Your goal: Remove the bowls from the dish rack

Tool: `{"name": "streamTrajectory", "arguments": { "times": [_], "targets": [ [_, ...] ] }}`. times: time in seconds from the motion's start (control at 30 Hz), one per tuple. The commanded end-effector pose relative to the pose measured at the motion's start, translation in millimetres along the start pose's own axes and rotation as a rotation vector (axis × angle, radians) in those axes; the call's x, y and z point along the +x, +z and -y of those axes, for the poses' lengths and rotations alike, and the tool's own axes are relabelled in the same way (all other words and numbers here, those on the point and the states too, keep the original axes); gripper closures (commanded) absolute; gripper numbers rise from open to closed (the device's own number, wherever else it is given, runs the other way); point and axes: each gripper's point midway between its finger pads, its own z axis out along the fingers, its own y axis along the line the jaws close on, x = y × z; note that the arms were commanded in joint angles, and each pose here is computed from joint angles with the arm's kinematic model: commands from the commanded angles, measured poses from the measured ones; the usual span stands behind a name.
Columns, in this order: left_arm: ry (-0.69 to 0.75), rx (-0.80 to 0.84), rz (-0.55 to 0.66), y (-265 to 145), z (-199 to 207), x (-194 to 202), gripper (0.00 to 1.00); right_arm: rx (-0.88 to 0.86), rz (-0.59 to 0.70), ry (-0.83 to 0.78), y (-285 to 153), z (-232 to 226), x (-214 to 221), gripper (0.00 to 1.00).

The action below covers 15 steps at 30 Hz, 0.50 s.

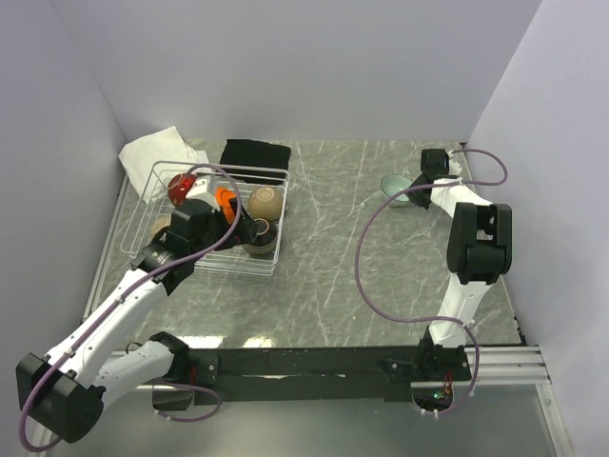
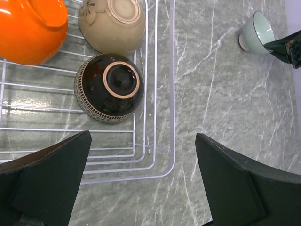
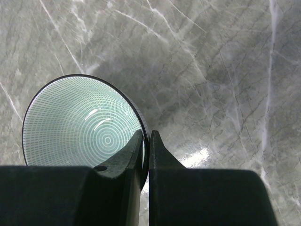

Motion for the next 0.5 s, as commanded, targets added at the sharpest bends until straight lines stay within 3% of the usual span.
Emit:
{"name": "streamTrajectory", "arguments": {
  "times": [0.0, 0.47],
  "targets": [
    [-0.039, 0.016, 0.042, -6.4, 0.0, -9.1, 0.01, -0.02, 0.017, 0.025, -1.8, -8.9, -14.5, 0.97],
    [-0.087, -0.005, 0.07, -4.7, -10.6, -22.4, 0.01, -0.03, 0.015, 0.011, -19.3, 2.5, -3.0, 0.66]
  ]
}}
